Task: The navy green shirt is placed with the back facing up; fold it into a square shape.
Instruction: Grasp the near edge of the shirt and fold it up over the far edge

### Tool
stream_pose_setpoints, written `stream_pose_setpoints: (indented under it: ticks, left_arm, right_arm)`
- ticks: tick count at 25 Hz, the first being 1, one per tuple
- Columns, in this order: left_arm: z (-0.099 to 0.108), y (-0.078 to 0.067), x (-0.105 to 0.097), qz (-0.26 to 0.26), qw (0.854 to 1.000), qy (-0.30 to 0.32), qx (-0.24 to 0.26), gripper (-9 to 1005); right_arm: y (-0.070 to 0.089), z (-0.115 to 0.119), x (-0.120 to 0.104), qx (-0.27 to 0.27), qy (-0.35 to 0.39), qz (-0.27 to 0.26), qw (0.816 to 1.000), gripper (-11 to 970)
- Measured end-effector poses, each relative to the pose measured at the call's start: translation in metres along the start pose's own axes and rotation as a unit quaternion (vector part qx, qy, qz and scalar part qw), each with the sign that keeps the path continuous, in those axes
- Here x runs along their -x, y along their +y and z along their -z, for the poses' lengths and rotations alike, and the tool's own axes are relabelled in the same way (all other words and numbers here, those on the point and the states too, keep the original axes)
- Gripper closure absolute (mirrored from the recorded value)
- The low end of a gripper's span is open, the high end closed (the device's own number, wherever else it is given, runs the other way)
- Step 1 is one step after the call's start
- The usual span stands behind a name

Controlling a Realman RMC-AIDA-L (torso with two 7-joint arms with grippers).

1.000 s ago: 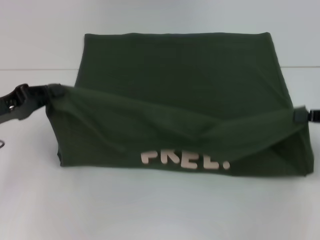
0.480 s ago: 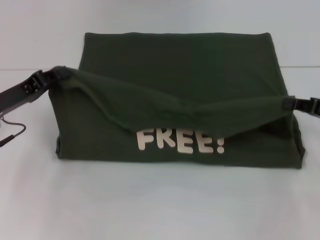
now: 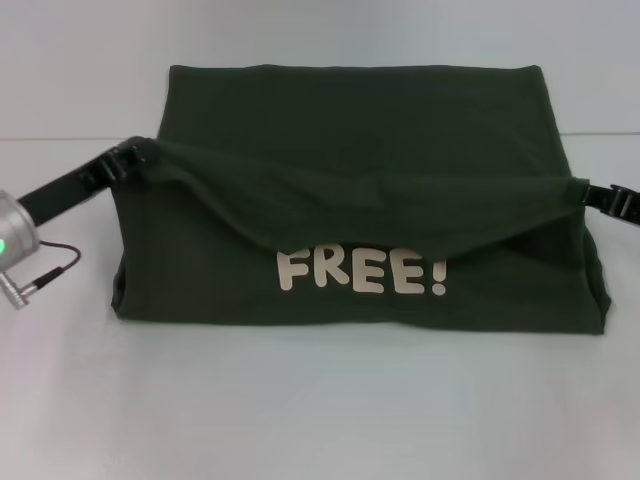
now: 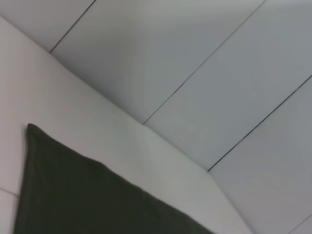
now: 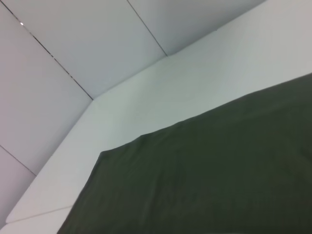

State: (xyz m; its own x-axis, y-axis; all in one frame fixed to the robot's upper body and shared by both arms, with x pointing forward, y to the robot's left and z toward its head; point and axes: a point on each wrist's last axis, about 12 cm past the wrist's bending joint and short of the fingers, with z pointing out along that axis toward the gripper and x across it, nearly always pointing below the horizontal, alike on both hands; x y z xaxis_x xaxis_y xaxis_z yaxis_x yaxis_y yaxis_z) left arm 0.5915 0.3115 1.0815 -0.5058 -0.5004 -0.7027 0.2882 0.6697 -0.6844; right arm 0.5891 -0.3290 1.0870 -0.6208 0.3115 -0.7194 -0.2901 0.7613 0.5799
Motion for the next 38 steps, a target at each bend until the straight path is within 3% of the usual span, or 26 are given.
stream_pose_setpoints:
  ticks: [13,31,35,38]
  left_arm:
    - [-0.025,-0.006,-0.003,-0.053,0.998,-0.006,0.037,957]
    - [-0.033,-0.003,-0.014,-0.071,0.995,-0.008,0.068,957]
    - [-0.025,0.004,-0.015,-0.058,0.995,-0.019,0.079,820]
    - [-0.02,0.008,-0.014,-0.05,0.995,-0.027,0.084,735]
  right_arm:
    - [0.002,-0.027,-0.002,-0.051,0.006,0.035,0.998,891]
    - [0.002,-0.032,-0.008,-0.054,0.016,0.045,0.997,889]
    - [-0.001,-0.026,-0.011,-0.047,0.001,0.037,0.998,889]
    - [-0.004,-0.018,-0.013,-0.041,-0.024,0.03,0.998,755]
